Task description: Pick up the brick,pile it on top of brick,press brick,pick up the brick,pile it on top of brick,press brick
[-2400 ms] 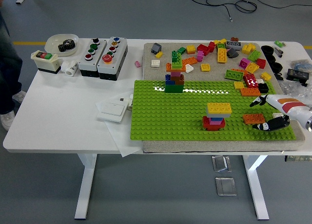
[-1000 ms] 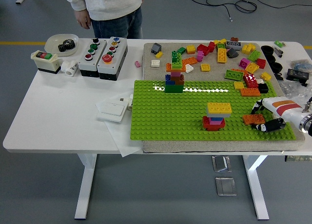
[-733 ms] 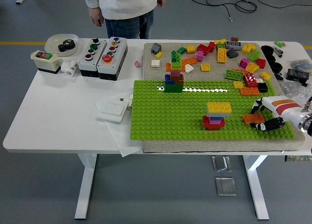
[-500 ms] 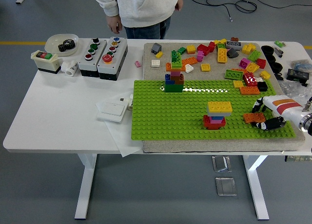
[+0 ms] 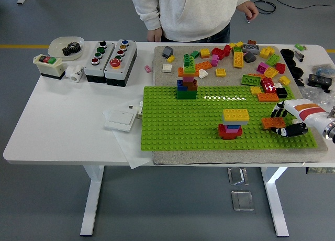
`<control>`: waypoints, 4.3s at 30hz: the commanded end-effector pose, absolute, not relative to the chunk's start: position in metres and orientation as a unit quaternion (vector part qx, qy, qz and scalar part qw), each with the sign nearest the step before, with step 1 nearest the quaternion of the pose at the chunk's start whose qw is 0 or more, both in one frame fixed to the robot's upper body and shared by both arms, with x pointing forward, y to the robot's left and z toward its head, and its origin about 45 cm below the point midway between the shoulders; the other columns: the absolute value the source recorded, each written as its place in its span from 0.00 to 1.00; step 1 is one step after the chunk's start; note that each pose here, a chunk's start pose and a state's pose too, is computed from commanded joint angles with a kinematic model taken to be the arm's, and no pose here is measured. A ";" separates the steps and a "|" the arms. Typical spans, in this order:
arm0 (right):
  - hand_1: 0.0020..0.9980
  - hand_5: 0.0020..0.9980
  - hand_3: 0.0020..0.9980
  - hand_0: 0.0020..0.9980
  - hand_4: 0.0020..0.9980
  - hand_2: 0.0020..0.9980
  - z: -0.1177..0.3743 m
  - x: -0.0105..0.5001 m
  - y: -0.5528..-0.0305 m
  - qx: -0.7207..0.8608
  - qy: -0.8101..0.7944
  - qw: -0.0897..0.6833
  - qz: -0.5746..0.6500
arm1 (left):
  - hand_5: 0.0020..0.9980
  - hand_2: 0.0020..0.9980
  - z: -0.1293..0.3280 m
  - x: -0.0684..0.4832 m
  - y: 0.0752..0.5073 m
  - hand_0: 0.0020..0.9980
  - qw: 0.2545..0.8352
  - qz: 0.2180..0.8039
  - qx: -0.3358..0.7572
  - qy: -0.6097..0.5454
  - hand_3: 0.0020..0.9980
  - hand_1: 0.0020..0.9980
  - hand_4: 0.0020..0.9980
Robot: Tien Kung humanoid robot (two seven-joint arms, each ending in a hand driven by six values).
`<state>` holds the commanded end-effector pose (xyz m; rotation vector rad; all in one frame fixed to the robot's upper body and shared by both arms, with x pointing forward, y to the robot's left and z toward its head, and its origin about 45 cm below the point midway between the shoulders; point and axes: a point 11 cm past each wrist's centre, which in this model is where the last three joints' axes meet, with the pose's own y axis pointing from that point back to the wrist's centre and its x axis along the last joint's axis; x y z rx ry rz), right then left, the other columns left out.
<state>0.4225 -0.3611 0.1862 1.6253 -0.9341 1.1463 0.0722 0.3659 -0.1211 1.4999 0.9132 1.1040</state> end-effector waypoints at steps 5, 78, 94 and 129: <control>0.50 0.21 0.48 0.62 0.66 0.52 0.200 0.423 -0.361 0.656 -0.388 0.441 0.473 | 0.60 0.64 -0.121 0.072 0.366 0.78 0.508 0.458 0.623 0.379 0.56 0.73 0.58; 0.51 0.33 0.49 0.58 0.73 0.54 0.284 0.388 -0.231 0.671 -0.346 0.426 0.498 | 0.60 0.64 -0.120 0.069 0.372 0.79 0.501 0.458 0.629 0.379 0.56 0.73 0.58; 0.51 0.36 0.50 0.58 0.74 0.54 0.281 0.389 -0.224 0.664 -0.321 0.425 0.525 | 0.60 0.64 -0.120 0.070 0.372 0.79 0.501 0.459 0.628 0.378 0.56 0.73 0.58; 0.51 0.36 0.50 0.57 0.75 0.55 0.274 0.395 -0.233 0.659 -0.308 0.427 0.537 | 0.60 0.64 -0.120 0.068 0.372 0.79 0.502 0.454 0.632 0.377 0.56 0.73 0.58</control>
